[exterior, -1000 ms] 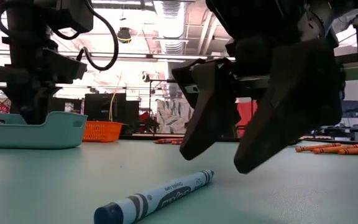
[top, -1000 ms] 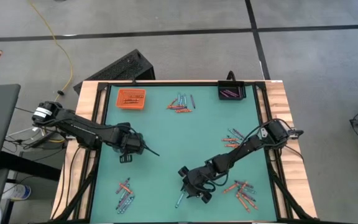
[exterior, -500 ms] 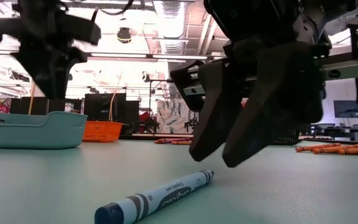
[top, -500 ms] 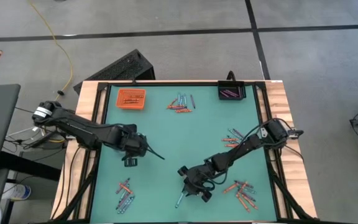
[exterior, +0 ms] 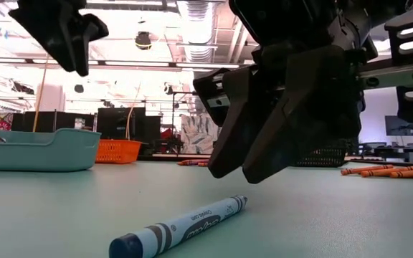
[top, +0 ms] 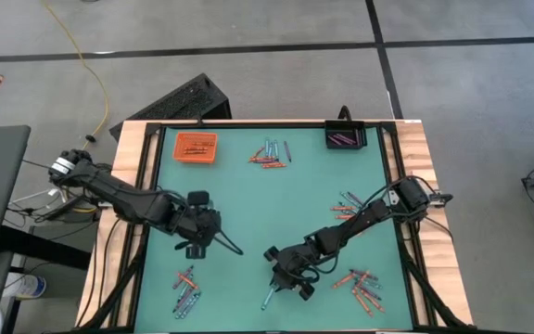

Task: Sort crayons
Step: Put the middle bottom blue crayon into the left blue bin

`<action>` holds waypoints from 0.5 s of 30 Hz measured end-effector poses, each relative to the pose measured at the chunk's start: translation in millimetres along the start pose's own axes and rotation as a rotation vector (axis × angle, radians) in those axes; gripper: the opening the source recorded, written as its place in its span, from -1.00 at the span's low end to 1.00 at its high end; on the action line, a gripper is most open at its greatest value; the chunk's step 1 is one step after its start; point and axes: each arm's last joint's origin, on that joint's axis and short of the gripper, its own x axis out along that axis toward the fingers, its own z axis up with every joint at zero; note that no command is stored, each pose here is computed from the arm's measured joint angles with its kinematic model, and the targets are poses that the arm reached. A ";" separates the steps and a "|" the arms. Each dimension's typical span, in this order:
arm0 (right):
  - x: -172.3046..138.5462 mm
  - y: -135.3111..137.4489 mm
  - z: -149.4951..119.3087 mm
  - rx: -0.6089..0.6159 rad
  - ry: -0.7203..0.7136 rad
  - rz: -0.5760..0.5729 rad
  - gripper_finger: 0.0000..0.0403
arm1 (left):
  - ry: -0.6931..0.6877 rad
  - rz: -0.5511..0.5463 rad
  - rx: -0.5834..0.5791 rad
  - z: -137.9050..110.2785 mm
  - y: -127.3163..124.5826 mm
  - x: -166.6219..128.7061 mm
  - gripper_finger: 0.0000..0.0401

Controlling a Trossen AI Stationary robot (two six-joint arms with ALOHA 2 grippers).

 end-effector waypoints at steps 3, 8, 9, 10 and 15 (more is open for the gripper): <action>9.0 0.2 -7.4 0.008 0.001 0.009 -0.49 | -0.040 0.000 0.018 1.9 -6.1 -3.1 -0.37; 27.9 -3.6 -9.7 0.036 0.030 0.038 -0.50 | -0.099 -0.010 0.044 3.6 -15.7 -6.5 -0.37; 30.1 -4.2 -9.5 0.041 0.043 0.040 -0.52 | -0.109 -0.009 0.048 3.6 -17.4 -7.1 -0.37; 31.3 -4.4 -9.1 0.041 0.055 0.040 -0.55 | -0.114 -0.008 0.053 3.3 -19.1 -7.6 -0.37; 33.8 -5.9 -4.2 0.026 0.099 0.049 -0.86 | -0.152 0.002 0.073 2.4 -26.8 -10.7 -0.37</action>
